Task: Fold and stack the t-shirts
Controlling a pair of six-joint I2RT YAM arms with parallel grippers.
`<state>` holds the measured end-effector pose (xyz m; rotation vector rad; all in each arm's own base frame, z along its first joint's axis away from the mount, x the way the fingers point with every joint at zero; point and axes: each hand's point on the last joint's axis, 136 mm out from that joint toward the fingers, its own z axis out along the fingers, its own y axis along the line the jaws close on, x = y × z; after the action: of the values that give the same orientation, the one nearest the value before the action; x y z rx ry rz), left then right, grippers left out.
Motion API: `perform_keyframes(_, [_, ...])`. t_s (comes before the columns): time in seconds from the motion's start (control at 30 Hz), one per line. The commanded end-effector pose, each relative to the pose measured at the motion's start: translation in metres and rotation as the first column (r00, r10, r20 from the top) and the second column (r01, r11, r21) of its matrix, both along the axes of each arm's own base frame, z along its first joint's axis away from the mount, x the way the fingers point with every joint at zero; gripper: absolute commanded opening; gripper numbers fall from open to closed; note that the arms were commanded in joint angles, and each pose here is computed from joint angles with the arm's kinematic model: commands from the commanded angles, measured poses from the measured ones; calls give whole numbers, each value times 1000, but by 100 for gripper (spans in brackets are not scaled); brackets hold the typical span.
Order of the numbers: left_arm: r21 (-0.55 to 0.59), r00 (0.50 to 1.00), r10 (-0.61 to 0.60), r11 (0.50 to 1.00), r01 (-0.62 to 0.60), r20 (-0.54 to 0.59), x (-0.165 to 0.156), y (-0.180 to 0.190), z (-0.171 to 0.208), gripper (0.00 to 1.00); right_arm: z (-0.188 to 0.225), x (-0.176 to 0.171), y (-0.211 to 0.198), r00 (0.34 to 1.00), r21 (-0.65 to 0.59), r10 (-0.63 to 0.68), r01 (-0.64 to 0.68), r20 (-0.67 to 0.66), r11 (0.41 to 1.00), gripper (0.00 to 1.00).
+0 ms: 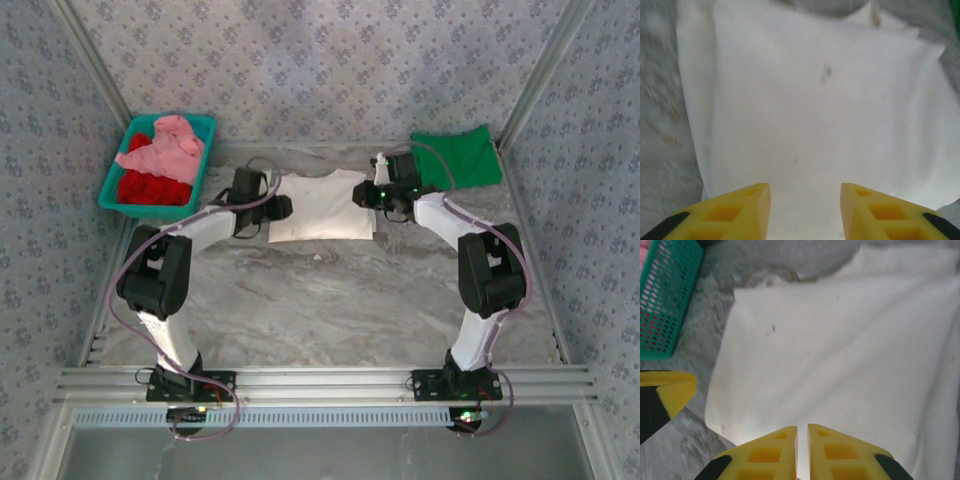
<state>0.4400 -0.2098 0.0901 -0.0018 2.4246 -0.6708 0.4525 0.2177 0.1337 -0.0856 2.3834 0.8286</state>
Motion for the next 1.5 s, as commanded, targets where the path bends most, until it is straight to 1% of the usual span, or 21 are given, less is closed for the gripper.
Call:
perform_keyframes(0.0, [-54,1000,21,998,-20,23,6,-3,-13,39,-29,-5,9,998,47,25,-22,-54,999,15])
perform_keyframes(0.1, [-17,998,55,998,-55,-23,-1,9,-44,37,-65,-8,6,994,13,12,-11,-113,1000,14])
perform_keyframes(0.17, [14,996,87,996,-86,-33,-6,20,-58,37,-83,-9,3,990,-17,4,-6,-138,1000,13])
perform_keyframes(0.2, [31,993,106,994,-105,-42,-9,26,-63,37,-104,-20,-3,982,-38,-4,-4,-190,999,12])
perform_keyframes(0.23, [40,992,116,993,-114,-44,-11,30,-66,37,-110,-23,-4,979,-39,-6,-2,-204,999,12])
perform_keyframes(0.33, [61,990,140,989,-138,-29,-12,38,-63,37,-109,-24,-4,978,-37,-5,-3,-208,999,12])
perform_keyframes(0.4, [77,989,147,986,-145,-14,-10,41,-54,38,-99,-21,-1,981,-42,1,-10,-195,999,12])
perform_keyframes(0.47, [77,990,143,987,-143,9,-6,40,-41,39,-77,-12,2,988,-33,7,-13,-157,999,13])
perform_keyframes(0.5, [76,989,143,987,-144,23,-4,39,-33,39,-65,-10,3,991,-29,7,-11,-133,1000,16])
perform_keyframes(0.57, [76,990,134,988,-137,46,-1,34,-16,40,-44,-7,0,995,-28,-6,3,-100,1000,24])
perform_keyframes(0.63, [87,991,112,989,-119,80,3,26,1,42,-27,-2,-9,996,-32,-43,40,-74,999,36])
perform_keyframes(0.7, [90,992,88,991,-96,89,6,17,8,42,-21,6,-22,994,-38,-89,87,-65,996,48])
perform_keyframes(0.73, [91,992,81,992,-89,93,8,14,10,43,-20,10,-27,993,-42,-102,100,-59,994,51])
perform_keyframes(0.8, [96,992,80,991,-89,93,13,11,6,43,-25,17,-38,987,-89,-141,134,-76,987,56])
perform_keyframes(0.93, [102,997,66,992,-70,41,17,3,-16,43,-40,26,-56,976,-204,-189,165,-107,965,67])
perform_keyframes(1.07, [135,997,81,988,-79,-9,12,9,-41,43,-50,31,-61,970,-231,-206,172,-132,958,71])
perform_keyframes(1.27, [157,993,102,983,-92,-57,3,15,-65,42,-71,34,-43,973,-252,-132,82,-189,964,71])
perform_keyframes(1.47, [158,991,118,982,-107,-64,-1,21,-73,42,-90,33,-19,974,-254,-69,12,-214,967,72])
